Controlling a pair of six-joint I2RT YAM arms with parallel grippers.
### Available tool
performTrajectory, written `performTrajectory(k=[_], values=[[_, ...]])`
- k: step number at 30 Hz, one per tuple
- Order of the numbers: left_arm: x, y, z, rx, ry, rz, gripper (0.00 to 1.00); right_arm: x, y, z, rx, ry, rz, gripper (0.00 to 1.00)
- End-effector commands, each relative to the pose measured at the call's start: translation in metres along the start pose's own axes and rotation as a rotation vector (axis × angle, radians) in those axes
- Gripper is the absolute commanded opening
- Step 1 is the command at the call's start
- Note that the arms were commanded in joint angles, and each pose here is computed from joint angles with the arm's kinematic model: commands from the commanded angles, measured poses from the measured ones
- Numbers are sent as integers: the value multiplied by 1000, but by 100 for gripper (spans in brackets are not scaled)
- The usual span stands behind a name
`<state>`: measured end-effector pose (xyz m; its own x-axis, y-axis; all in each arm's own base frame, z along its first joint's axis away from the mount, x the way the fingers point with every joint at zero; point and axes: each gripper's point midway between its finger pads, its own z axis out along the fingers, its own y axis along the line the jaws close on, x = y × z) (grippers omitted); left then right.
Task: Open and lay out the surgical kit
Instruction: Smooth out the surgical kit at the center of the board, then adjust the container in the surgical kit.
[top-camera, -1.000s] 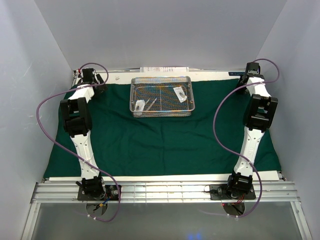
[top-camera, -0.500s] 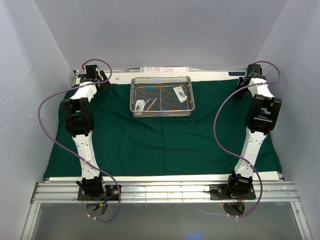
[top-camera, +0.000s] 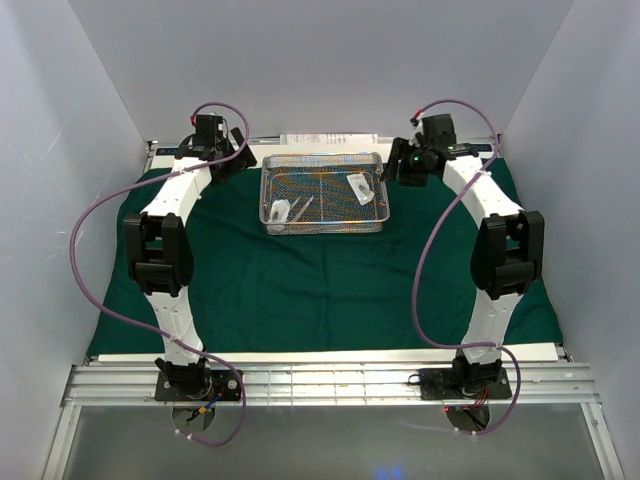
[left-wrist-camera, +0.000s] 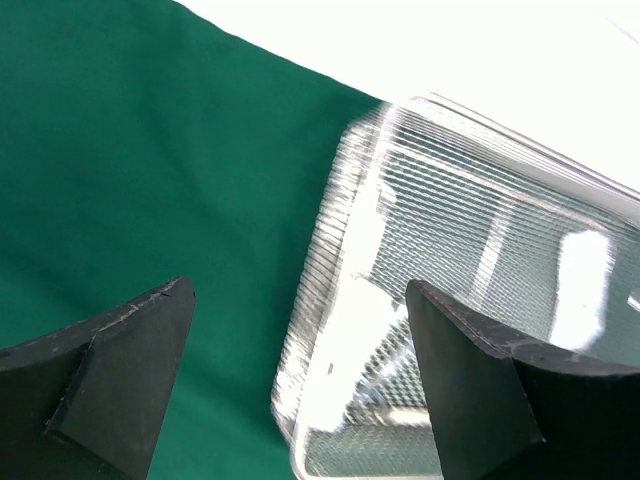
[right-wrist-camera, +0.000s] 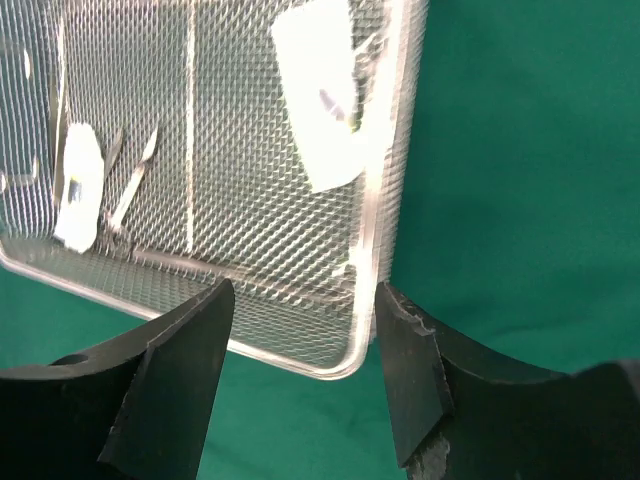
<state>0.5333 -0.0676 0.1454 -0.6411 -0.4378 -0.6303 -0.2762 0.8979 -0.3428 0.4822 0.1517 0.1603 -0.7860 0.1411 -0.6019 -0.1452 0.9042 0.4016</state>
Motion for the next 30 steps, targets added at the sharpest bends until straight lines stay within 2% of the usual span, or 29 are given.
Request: performTrajectory(k=[1, 5, 9, 18, 21, 25, 26, 28, 30], values=[[11, -26, -29, 100, 46, -17, 98, 24, 18, 9, -36, 58, 37, 65], [34, -42, -26, 126, 93, 14, 98, 45, 16, 20, 29, 100, 58, 64], [47, -47, -17, 107, 106, 56, 98, 50, 3, 22, 115, 89, 48, 64], [77, -60, 2, 97, 155, 120, 98, 69, -7, 42, 136, 153, 39, 61], [84, -60, 9, 85, 166, 134, 98, 71, -8, 49, 138, 158, 39, 58], [87, -60, 19, 49, 157, 158, 92, 72, -10, 57, 135, 158, 45, 50], [92, -57, 25, 40, 169, 166, 86, 72, -10, 58, 135, 157, 47, 48], [93, -61, 29, 43, 174, 176, 82, 74, -12, 63, 140, 165, 50, 43], [97, -60, 36, 36, 180, 185, 71, 75, -14, 66, 146, 169, 54, 33]])
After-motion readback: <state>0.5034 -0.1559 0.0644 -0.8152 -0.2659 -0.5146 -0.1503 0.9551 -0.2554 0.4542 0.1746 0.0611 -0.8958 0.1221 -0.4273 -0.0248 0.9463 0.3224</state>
